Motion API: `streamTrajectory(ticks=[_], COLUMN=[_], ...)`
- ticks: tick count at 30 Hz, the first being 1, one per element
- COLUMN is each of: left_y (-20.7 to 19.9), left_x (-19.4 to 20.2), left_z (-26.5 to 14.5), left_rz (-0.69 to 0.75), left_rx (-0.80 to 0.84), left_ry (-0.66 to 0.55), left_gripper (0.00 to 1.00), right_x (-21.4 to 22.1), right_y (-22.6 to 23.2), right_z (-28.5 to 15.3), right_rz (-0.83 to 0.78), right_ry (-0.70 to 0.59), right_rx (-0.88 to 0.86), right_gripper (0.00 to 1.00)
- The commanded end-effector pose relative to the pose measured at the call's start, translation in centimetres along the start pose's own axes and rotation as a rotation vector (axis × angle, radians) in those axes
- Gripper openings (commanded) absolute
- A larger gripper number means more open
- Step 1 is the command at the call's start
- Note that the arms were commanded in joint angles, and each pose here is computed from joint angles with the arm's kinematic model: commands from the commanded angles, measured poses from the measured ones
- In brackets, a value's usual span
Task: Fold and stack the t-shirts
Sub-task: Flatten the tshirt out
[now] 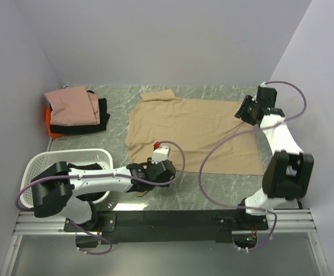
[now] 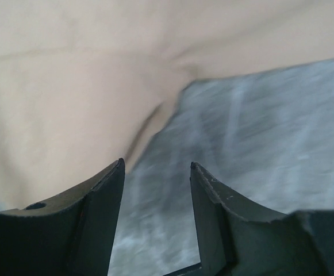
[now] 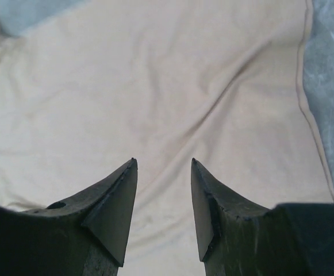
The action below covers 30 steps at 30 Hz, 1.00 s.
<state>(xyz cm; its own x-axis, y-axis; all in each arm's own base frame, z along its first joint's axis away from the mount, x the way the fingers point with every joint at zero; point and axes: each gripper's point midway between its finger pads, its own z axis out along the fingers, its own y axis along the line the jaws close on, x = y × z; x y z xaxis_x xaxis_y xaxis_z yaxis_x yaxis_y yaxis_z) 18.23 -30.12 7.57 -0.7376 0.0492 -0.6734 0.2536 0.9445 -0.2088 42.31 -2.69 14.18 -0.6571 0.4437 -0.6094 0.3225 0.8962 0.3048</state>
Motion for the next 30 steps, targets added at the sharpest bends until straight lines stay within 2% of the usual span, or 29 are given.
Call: streamTrajectory(ticks=[1, 10, 16, 30], left_y=[3.7, 3.6, 0.7, -0.6], left_x=[1.4, 2.9, 3.0, 3.3], left_z=[-0.3, 0.5, 0.1, 1.7], left_rz=[0.023, 0.069, 0.094, 0.141], left_rx=[-0.186, -0.222, -0.125, -0.069], left_ry=[-0.015, -0.006, -0.019, -0.003], left_gripper=[0.54, 0.5, 0.5, 0.49], right_x=[0.1, 2.4, 3.6, 4.0], right_y=[1.7, 2.1, 1.6, 1.4], right_z=[-3.8, -8.8, -8.6, -8.1], right_rz=[0.009, -0.012, -0.016, -0.034], right_ry=[-0.113, -0.189, -0.166, -0.146], right_rx=[-0.117, -0.174, -0.164, -0.155], right_gripper=[0.5, 0.5, 0.51, 0.51])
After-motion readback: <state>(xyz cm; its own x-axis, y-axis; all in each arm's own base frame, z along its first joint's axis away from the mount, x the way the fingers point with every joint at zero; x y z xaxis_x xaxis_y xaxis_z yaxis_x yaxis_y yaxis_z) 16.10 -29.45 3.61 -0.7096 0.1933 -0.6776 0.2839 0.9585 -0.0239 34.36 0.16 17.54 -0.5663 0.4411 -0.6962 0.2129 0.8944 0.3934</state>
